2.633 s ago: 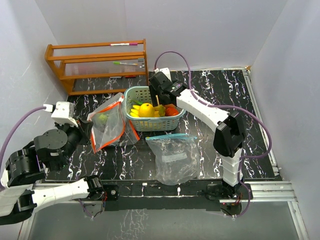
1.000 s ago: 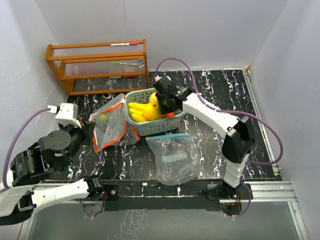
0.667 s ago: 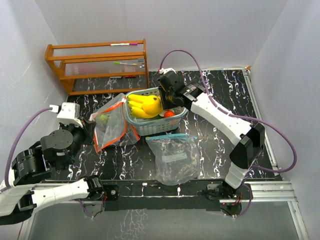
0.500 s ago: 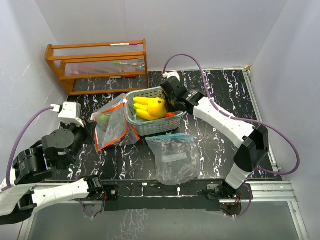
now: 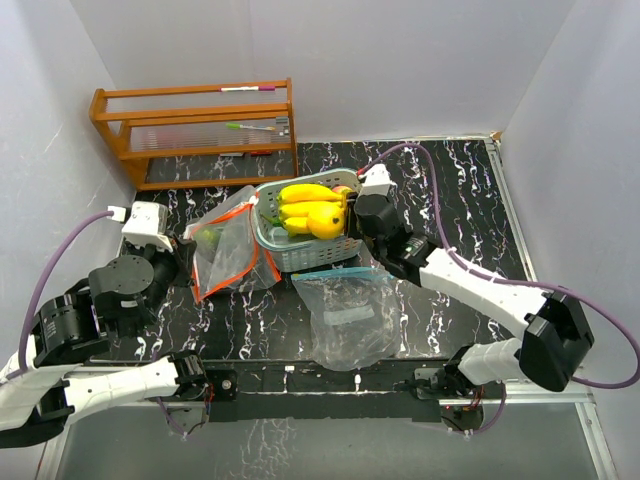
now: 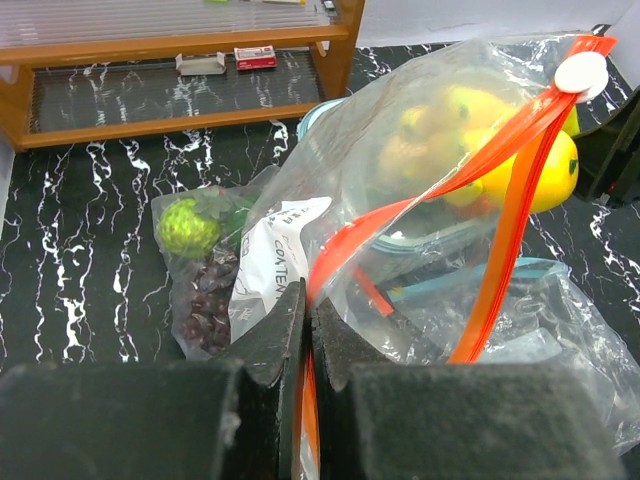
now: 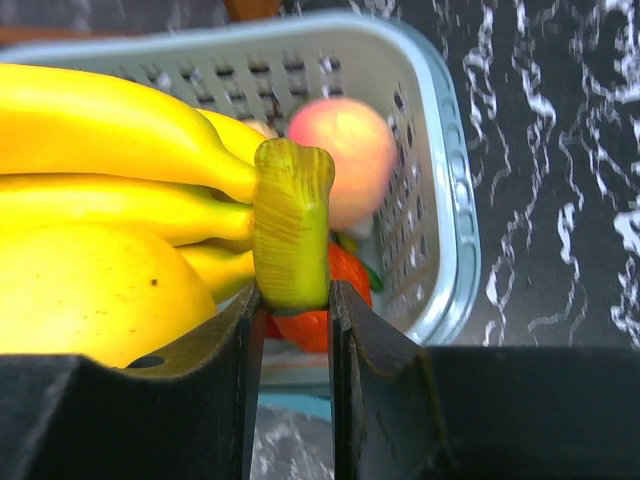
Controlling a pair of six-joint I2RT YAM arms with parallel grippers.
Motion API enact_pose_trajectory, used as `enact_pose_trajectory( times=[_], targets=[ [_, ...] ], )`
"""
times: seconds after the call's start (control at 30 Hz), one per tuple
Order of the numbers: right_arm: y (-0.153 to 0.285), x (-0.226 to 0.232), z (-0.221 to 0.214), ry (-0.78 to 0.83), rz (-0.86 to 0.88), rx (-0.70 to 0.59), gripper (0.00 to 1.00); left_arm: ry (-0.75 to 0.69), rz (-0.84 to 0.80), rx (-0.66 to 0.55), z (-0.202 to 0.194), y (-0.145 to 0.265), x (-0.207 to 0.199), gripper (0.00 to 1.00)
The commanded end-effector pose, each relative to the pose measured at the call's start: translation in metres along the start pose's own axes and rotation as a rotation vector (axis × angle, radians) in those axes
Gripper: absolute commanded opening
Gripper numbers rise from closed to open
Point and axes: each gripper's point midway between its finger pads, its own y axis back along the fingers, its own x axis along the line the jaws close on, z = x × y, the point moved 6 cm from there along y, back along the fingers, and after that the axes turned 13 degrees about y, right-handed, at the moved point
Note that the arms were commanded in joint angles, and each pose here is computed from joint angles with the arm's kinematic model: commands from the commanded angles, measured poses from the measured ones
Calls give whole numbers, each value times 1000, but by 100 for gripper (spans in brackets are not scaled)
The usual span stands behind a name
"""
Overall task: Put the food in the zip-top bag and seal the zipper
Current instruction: Pick up the fake fruit from the bin.
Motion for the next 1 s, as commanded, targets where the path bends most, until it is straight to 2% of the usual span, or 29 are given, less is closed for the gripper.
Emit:
enact_pose_trajectory(
  times=[0.0,0.33,0.6,0.73,0.87,0.97],
  targets=[
    [11,2,70,-120,-16,-360,8,7,4,-28,9,0,-2,0],
    [-20,10,48,-60,-108,-357,7,-3,-2,-25,9,-1,-4,0],
    [-17,25,32,69,-207,-458,8,-4,10,-28,9,1,0,0],
    [-15,35,36,90,-174,-466,8,-5,12,-25,7,0,0,0],
    [-15,39,41,134,-147,-424,7,-2,14,-25,7,1,2,0],
    [-19,34,36,155,-199,-381,8,0,16,-30,7,1,3,0]
  ],
)
